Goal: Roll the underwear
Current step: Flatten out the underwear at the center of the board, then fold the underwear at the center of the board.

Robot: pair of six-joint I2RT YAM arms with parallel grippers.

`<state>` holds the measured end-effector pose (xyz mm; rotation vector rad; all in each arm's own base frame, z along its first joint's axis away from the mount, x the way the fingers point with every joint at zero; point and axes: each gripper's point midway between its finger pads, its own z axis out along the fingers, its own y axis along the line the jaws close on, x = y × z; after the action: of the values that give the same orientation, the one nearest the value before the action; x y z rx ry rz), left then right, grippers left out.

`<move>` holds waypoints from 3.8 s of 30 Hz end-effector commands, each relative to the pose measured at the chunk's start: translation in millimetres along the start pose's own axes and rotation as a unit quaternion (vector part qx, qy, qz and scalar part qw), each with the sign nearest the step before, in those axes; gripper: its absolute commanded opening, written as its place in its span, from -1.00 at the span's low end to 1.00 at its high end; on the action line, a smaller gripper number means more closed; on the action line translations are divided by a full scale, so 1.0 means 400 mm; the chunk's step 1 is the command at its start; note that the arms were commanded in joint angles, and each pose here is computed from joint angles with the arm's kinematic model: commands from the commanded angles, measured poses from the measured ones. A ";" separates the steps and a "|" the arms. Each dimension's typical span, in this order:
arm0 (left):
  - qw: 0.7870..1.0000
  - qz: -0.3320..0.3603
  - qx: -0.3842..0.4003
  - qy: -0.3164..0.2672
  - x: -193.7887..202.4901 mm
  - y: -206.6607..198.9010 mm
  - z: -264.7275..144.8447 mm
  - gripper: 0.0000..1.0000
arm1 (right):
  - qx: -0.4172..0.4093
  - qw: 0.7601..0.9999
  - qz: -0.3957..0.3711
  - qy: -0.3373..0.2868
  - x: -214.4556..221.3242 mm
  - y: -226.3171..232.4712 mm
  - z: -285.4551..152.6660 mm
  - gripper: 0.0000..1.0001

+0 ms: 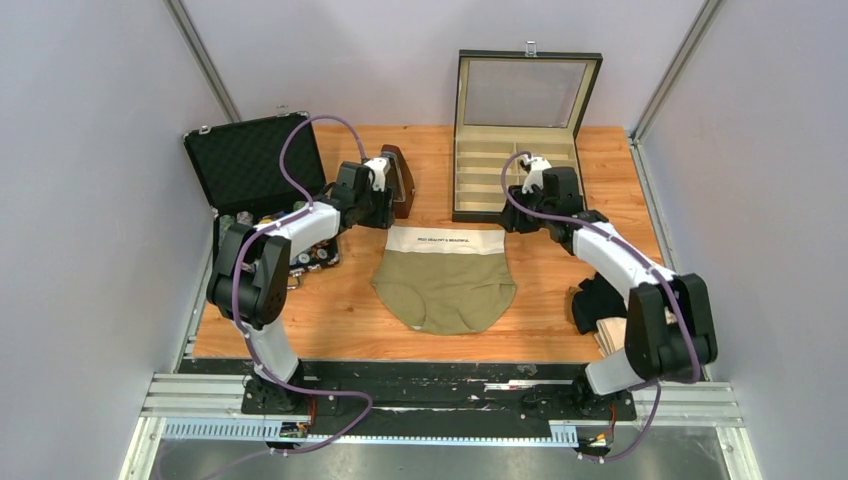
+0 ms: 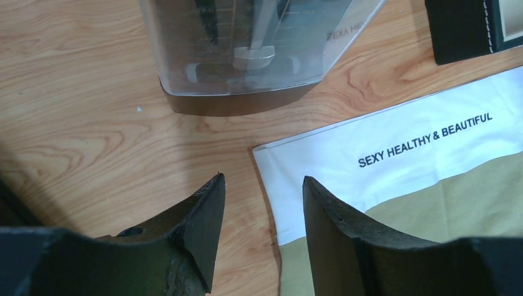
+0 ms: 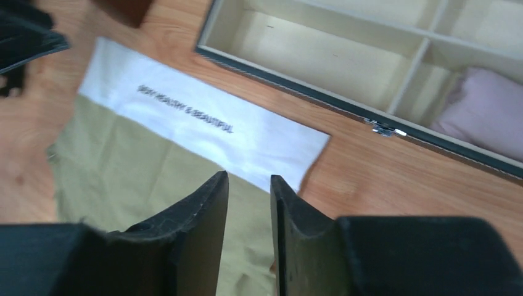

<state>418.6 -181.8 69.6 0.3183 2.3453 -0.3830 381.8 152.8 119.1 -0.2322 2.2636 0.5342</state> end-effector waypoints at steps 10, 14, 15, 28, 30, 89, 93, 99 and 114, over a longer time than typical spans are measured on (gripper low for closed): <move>0.997 -0.065 0.027 0.016 0.011 -0.005 0.070 -0.23 | -0.240 0.949 -0.202 0.041 0.149 0.260 -0.117 -0.61; 0.997 -0.076 0.020 0.019 0.017 0.011 0.087 -0.32 | -0.240 0.949 -0.201 0.041 0.155 0.260 -0.124 -0.61; 0.997 -0.078 0.020 0.021 0.021 0.014 0.092 -0.34 | -0.239 0.949 -0.201 0.040 0.155 0.260 -0.125 -0.61; 0.995 -0.082 0.052 0.017 0.031 -0.002 0.115 -0.76 | -0.243 0.947 -0.208 0.042 0.157 0.266 -0.124 -0.60; 0.995 -0.084 0.047 0.018 0.033 0.001 0.106 -0.89 | -0.247 0.942 -0.223 0.037 0.152 0.273 -0.123 -0.61; 0.983 -0.183 -0.015 0.000 0.052 0.068 -0.022 -1.00 | -0.403 0.772 -0.490 0.047 0.360 0.806 0.297 -0.23; 0.983 -0.185 -0.016 0.001 0.051 0.073 -0.018 -1.00 | -0.402 0.772 -0.490 0.055 0.372 0.794 0.290 -0.25; 0.982 -0.186 -0.016 0.002 0.047 0.077 -0.012 -1.00 | -0.403 0.771 -0.488 0.064 0.385 0.783 0.283 -0.67; 0.985 -0.173 0.005 -0.008 0.019 0.062 -0.020 -1.00 | -0.437 0.783 -0.440 0.038 0.290 0.869 0.196 -0.48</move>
<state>398.8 -153.8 39.9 -0.1106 2.4616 -0.5425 241.5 485.0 33.7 -1.7502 1.6139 0.9446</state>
